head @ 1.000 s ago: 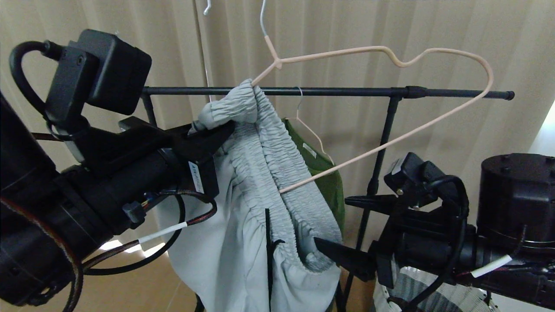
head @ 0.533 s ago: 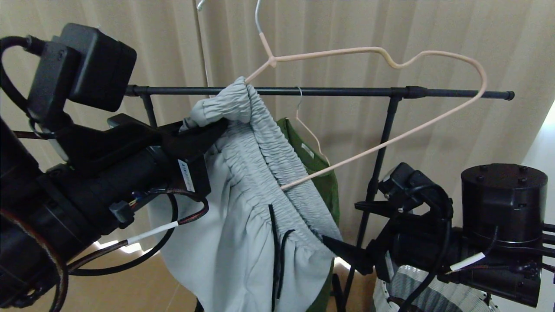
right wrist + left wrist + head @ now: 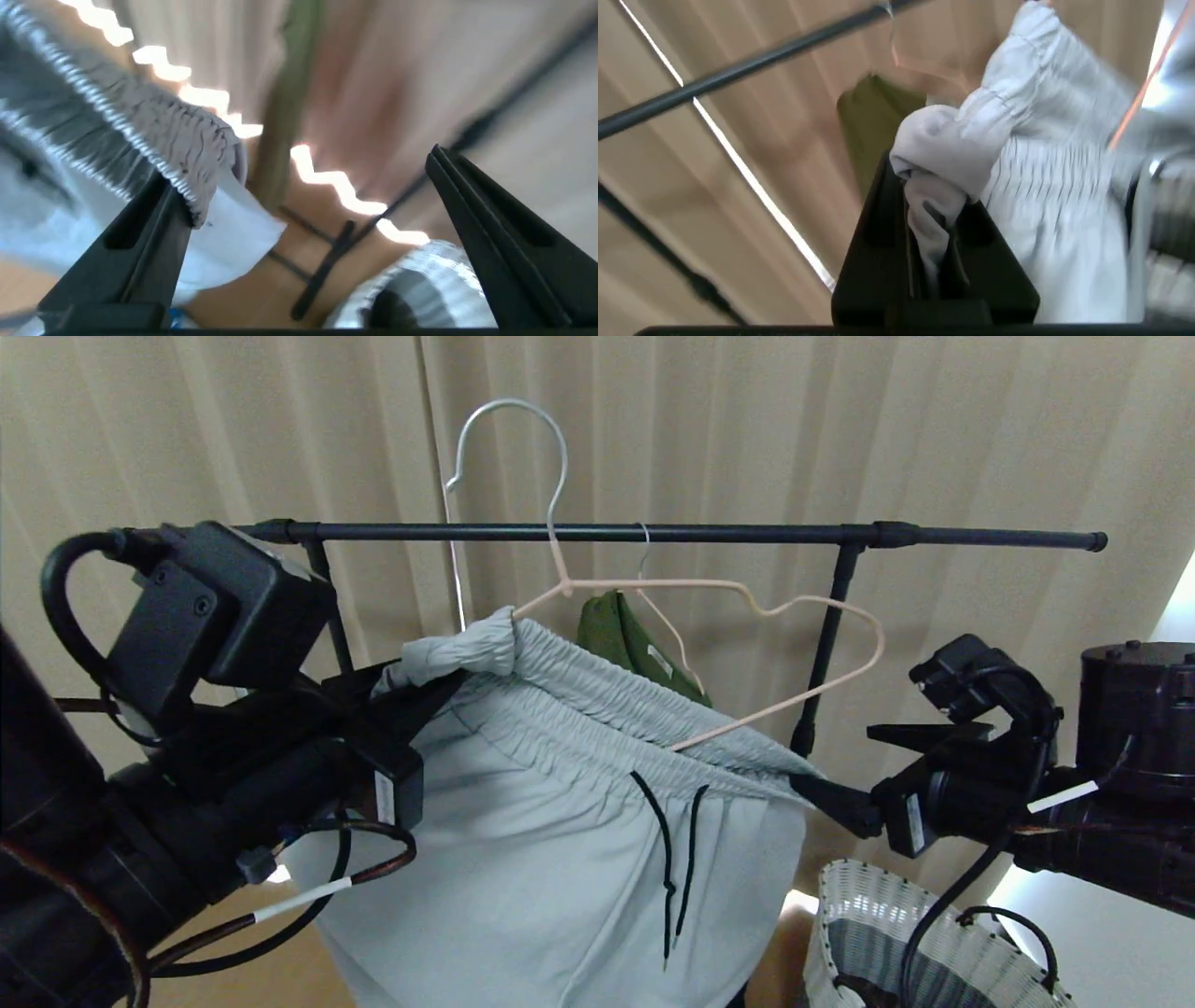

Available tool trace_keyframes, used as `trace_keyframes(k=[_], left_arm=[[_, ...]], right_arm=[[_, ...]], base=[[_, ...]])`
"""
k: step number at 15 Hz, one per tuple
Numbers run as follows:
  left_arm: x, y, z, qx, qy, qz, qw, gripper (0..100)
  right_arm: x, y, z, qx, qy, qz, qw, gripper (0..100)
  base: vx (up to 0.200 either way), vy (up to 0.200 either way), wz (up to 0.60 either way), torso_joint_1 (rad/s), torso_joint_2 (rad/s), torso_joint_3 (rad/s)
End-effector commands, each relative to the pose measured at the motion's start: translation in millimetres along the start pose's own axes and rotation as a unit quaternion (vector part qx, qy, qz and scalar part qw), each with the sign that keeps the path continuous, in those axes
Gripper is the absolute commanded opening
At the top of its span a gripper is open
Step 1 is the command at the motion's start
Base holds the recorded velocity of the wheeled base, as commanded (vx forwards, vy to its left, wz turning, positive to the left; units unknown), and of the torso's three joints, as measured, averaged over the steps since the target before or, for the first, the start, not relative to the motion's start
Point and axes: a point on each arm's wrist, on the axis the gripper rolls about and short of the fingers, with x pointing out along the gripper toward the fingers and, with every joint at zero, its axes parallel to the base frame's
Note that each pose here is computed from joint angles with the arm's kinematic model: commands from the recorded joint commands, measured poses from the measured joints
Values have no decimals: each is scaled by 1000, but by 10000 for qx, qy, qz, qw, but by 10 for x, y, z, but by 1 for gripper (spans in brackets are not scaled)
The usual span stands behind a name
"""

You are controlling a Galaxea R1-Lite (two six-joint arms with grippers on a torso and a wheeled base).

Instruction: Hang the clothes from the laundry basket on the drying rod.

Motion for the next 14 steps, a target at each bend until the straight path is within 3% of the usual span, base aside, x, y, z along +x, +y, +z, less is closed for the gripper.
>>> trace_keyframes(k=[1, 9, 14], left_arm=[[-64, 10, -144, 196, 238, 25, 9995, 0], [-204, 59, -566, 1122, 1010, 91, 9885, 0], [-225, 41, -701, 1506, 1291, -11, 9801, 0]], right_arm=[[-22, -158, 85, 112, -160, -313, 9993, 100], [-49, -299, 194, 199, -357, -579, 9975, 100], [-115, -166, 224, 108, -475, -324, 9983, 100]], base=[[0, 0, 0, 0, 0, 0], [0, 0, 0, 0, 0, 0], [0, 0, 0, 0, 0, 0]])
